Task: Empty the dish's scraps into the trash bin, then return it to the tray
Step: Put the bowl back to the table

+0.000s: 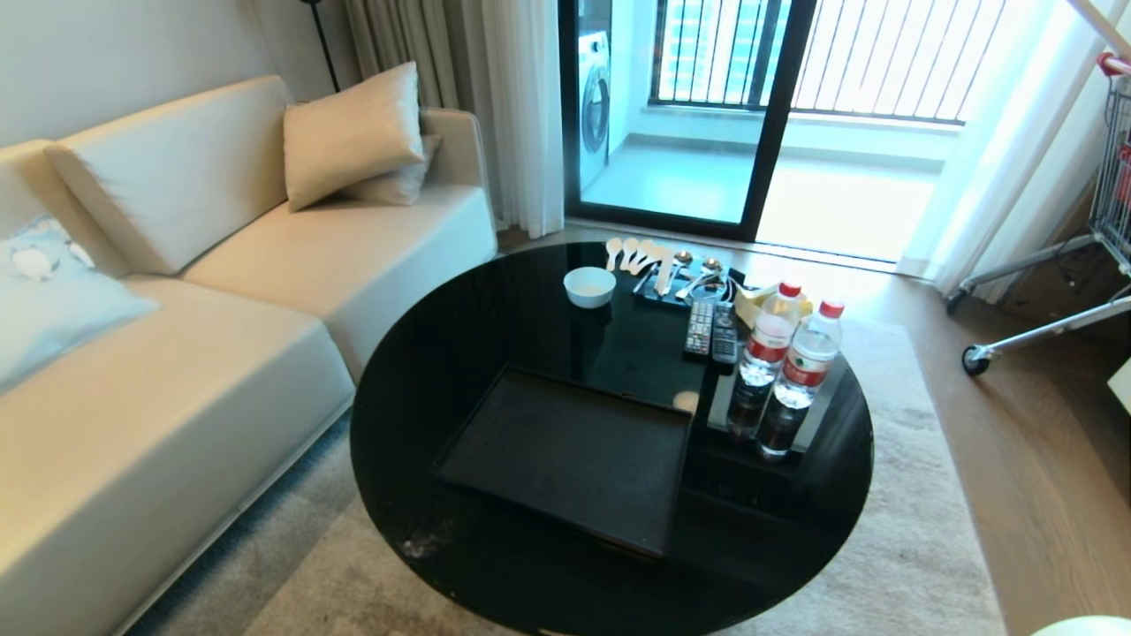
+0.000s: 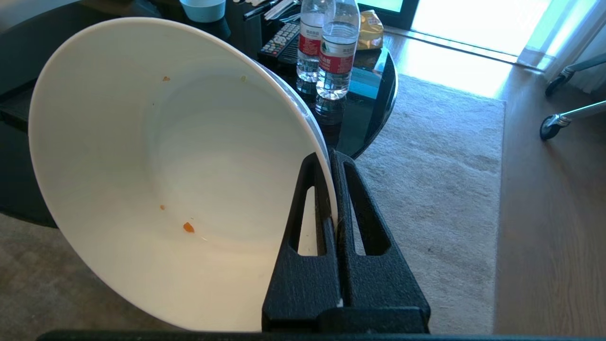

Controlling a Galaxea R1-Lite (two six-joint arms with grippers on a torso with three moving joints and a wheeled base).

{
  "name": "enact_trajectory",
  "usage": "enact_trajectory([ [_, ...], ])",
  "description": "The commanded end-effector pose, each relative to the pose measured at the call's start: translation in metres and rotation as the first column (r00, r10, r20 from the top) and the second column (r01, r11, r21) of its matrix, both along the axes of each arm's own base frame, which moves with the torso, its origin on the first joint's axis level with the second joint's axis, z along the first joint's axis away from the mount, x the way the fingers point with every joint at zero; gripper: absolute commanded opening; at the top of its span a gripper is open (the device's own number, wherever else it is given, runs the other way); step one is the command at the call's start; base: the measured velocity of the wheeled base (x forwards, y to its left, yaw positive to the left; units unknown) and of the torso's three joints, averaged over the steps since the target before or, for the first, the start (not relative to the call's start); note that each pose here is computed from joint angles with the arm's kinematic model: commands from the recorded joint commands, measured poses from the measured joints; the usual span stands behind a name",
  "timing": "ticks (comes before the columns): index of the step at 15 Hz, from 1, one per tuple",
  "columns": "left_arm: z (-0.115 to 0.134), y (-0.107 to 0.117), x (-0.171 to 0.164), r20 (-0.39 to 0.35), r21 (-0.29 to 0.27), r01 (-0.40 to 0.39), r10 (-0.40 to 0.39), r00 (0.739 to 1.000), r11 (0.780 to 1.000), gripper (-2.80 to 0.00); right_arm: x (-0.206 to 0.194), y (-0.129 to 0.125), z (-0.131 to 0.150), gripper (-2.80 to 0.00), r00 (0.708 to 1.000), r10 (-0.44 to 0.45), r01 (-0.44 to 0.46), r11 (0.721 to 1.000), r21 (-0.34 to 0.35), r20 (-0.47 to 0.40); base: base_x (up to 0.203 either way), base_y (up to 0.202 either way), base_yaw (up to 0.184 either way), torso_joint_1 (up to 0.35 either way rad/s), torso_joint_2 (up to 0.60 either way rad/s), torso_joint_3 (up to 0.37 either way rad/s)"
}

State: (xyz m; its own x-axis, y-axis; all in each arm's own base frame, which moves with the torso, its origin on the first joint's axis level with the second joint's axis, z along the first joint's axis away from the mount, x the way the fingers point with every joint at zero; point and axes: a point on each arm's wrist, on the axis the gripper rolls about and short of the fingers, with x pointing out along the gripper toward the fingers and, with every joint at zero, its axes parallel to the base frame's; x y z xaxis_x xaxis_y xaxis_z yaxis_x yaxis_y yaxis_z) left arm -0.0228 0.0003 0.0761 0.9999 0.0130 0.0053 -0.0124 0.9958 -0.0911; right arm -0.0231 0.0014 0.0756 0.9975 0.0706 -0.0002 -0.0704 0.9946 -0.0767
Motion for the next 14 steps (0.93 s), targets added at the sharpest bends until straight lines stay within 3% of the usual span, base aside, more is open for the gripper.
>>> enact_trajectory([
  [1, 0.0000, 0.0000, 0.0000, 0.001, -0.001, -0.001, 0.001, 1.000, 1.000, -2.80, 0.0001, 0.0000, 0.0000, -2.80, 1.000, 0.001, -0.001, 1.000, 0.000, -0.001, 0.106, 0.000, 0.003, 0.012, 0.00, -0.001],
  [14, 0.0000, 0.0000, 0.0000, 0.001, -0.001, -0.001, 0.001, 1.000, 1.000, -2.80, 0.0002, 0.0000, -0.0003, -2.80, 1.000, 0.001, -0.001, 1.000, -0.003, -0.001, 0.000, 0.000, 0.000, 0.000, 0.00, 0.000],
])
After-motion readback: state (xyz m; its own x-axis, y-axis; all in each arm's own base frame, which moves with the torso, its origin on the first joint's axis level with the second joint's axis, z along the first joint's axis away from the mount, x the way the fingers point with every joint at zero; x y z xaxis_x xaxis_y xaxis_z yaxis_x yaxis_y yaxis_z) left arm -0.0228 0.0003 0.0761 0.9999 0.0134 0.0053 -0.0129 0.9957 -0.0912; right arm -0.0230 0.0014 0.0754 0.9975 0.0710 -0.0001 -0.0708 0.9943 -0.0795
